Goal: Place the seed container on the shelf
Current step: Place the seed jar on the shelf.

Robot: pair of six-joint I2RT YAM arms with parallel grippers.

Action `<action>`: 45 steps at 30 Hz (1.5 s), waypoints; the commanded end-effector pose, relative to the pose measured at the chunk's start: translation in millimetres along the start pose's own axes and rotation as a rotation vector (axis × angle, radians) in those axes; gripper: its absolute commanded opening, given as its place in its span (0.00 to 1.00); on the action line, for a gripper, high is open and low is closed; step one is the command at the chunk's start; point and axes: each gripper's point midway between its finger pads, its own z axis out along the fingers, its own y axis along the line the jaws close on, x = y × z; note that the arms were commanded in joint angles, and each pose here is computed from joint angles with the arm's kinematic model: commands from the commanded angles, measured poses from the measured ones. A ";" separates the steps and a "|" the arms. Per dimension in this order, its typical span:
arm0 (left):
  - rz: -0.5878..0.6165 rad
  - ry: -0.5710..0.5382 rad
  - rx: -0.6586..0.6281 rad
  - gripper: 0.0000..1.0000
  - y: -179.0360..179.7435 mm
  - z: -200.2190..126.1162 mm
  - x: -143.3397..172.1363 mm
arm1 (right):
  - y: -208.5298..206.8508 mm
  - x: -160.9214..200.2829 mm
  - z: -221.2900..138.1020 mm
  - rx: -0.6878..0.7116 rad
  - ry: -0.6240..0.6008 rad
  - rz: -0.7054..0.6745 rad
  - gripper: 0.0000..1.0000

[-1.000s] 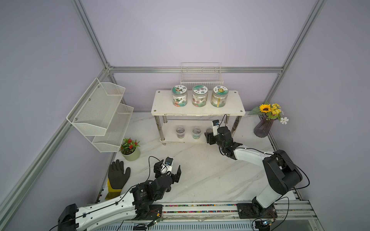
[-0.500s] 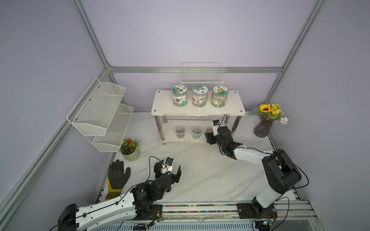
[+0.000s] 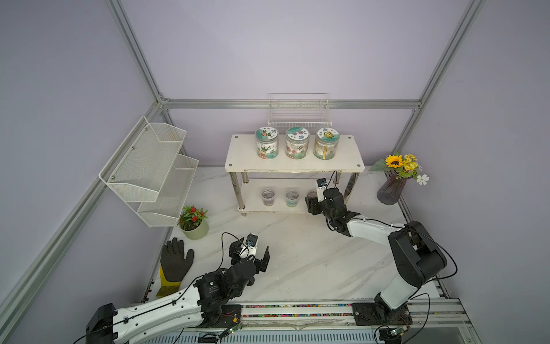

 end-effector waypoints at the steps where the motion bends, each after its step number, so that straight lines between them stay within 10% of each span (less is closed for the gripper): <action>1: -0.028 -0.031 0.004 1.00 -0.8 -0.2 -10.7 | 0.5 -14.7 4.6 -0.009 -0.040 0.001 0.65; 45: -0.034 -0.018 -0.061 0.99 9.5 -4.1 -28.1 | 7.2 -16.8 -55.8 -0.055 -0.062 0.002 0.97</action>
